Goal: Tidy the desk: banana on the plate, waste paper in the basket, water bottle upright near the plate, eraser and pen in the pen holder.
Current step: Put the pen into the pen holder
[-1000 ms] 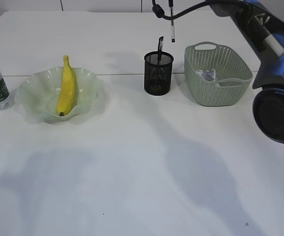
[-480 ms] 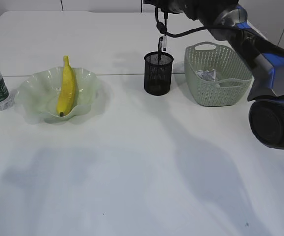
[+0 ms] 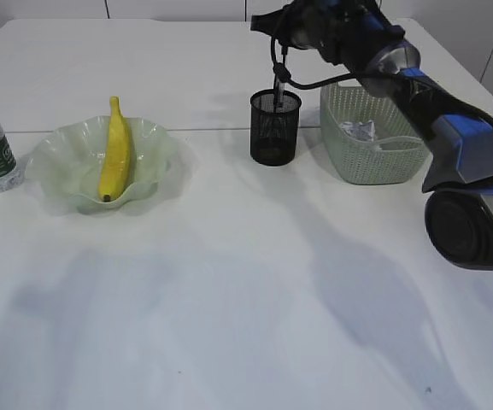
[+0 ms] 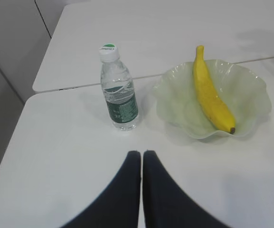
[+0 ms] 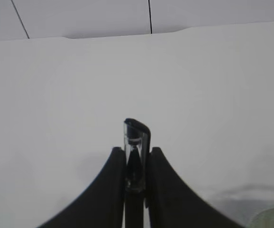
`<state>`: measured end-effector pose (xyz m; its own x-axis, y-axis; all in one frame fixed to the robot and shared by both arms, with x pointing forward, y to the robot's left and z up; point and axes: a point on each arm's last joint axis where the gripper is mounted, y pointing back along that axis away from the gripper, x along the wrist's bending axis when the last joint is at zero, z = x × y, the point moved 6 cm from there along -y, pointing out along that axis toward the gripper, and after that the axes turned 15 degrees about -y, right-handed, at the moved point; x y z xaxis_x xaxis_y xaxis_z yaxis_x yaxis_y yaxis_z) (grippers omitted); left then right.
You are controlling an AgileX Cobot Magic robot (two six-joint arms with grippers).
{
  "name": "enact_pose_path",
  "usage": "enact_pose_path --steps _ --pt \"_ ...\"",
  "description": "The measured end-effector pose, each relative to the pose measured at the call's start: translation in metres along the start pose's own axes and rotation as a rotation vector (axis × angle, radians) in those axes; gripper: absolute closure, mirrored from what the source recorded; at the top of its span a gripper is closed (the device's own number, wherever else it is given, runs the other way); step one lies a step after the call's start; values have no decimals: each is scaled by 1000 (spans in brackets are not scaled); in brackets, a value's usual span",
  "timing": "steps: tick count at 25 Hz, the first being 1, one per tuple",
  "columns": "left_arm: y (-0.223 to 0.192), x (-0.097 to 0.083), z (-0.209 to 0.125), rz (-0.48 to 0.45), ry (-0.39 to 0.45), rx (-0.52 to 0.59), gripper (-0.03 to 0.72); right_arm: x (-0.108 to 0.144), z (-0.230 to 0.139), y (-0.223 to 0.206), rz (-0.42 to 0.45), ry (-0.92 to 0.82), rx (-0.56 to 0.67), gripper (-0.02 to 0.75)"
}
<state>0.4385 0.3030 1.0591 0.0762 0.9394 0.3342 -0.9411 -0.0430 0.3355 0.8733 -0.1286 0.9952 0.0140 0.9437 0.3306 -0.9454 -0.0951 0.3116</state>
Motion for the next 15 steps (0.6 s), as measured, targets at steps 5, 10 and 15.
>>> enact_pose_path --steps 5,10,15 --pt "0 0 1 0 -2 -9 712 -3 -19 -10 12 -17 25 663" --pt "0 0 2 -1 -2 -11 713 -4 -20 -11 13 -20 24 663" --pt "0 0 2 -1 -2 -12 712 -5 -21 -11 3 -17 31 663"
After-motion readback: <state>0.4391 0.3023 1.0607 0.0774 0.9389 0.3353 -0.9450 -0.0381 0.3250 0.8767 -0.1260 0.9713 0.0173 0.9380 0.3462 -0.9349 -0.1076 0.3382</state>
